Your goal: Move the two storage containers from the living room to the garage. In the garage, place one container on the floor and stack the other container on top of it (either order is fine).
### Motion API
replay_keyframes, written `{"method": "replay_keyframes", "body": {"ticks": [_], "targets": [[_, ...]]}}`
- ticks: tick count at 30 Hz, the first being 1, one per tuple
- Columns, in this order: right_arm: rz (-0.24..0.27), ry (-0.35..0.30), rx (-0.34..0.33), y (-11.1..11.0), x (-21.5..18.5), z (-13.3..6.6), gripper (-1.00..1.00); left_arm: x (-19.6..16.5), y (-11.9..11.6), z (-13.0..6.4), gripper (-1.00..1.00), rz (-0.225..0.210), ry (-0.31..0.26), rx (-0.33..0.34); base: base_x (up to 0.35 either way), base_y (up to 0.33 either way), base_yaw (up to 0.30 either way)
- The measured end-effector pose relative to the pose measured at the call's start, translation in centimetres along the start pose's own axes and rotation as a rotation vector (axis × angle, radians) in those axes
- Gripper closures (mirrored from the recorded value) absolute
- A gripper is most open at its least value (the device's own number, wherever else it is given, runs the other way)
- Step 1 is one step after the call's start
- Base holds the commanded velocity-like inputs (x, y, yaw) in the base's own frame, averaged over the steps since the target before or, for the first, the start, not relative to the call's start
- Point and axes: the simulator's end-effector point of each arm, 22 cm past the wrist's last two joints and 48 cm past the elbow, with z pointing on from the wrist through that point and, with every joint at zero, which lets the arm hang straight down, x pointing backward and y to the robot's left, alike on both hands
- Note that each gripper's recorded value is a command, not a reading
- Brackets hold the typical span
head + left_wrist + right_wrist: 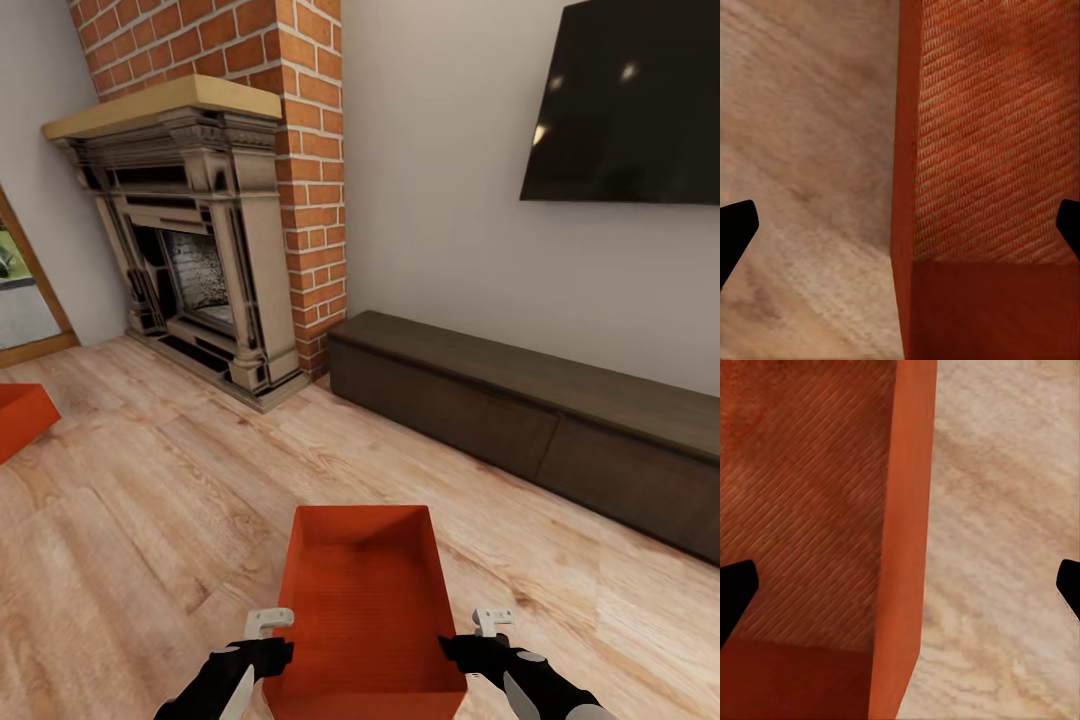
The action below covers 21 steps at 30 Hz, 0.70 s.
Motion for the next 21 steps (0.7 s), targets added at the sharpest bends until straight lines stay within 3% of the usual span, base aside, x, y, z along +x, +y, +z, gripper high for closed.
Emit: {"method": "replay_keyframes", "body": {"ticks": [21], "targets": [[0.000,-0.001,-0.007,0.15,-0.01,0.01,-1.00,-0.07,0.05,0.01,-1.00,-0.002,-0.003,0.000,0.007,0.000,0.000]]}}
